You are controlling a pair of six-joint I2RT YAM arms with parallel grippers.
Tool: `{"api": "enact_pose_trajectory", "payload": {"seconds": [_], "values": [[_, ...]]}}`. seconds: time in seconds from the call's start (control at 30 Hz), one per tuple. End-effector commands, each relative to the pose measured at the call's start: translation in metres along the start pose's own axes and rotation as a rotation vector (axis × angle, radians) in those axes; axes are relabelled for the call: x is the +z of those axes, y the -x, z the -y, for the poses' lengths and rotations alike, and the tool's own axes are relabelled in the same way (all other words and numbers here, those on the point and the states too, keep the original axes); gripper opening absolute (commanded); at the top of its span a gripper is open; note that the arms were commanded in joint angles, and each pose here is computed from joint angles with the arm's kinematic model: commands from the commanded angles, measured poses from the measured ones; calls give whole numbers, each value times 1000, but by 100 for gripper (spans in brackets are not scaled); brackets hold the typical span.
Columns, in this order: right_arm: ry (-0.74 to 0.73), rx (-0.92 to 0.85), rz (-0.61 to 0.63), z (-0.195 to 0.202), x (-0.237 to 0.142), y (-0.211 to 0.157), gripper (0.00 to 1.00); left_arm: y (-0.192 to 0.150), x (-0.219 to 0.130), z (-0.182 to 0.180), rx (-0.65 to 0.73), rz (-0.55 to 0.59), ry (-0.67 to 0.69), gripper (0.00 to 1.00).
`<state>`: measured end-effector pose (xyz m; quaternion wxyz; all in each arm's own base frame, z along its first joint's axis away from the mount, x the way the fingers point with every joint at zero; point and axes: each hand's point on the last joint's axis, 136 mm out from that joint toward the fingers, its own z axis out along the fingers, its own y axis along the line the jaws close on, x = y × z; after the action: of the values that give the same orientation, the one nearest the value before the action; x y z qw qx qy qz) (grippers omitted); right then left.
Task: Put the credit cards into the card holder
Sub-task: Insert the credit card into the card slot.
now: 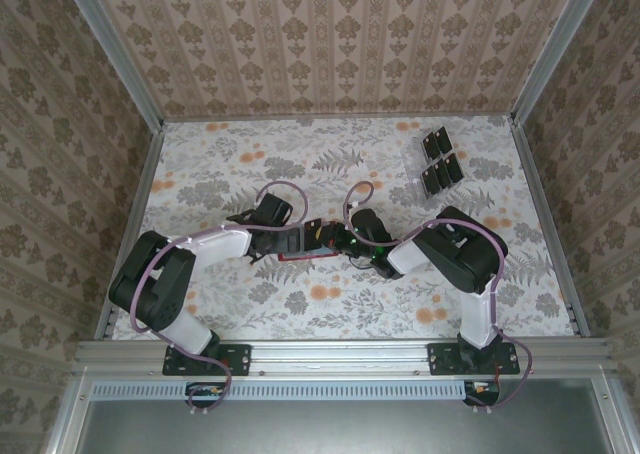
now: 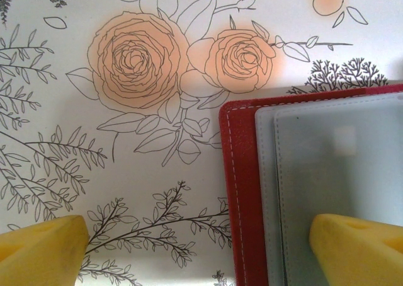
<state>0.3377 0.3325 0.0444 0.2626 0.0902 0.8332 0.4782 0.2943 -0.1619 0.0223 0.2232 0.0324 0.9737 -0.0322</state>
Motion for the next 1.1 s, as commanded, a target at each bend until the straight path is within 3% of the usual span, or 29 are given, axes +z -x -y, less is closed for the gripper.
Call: {"api": "enact_pose_trajectory", "payload": {"seconds": [0.0,1.07], "values": [[14,14,-29,4,1,-12,0,-39,7,-23,19,-120,84,100],[-6,91,-78,21,5,-29,0,-38,8,-22,18,-117,86,100]]}}
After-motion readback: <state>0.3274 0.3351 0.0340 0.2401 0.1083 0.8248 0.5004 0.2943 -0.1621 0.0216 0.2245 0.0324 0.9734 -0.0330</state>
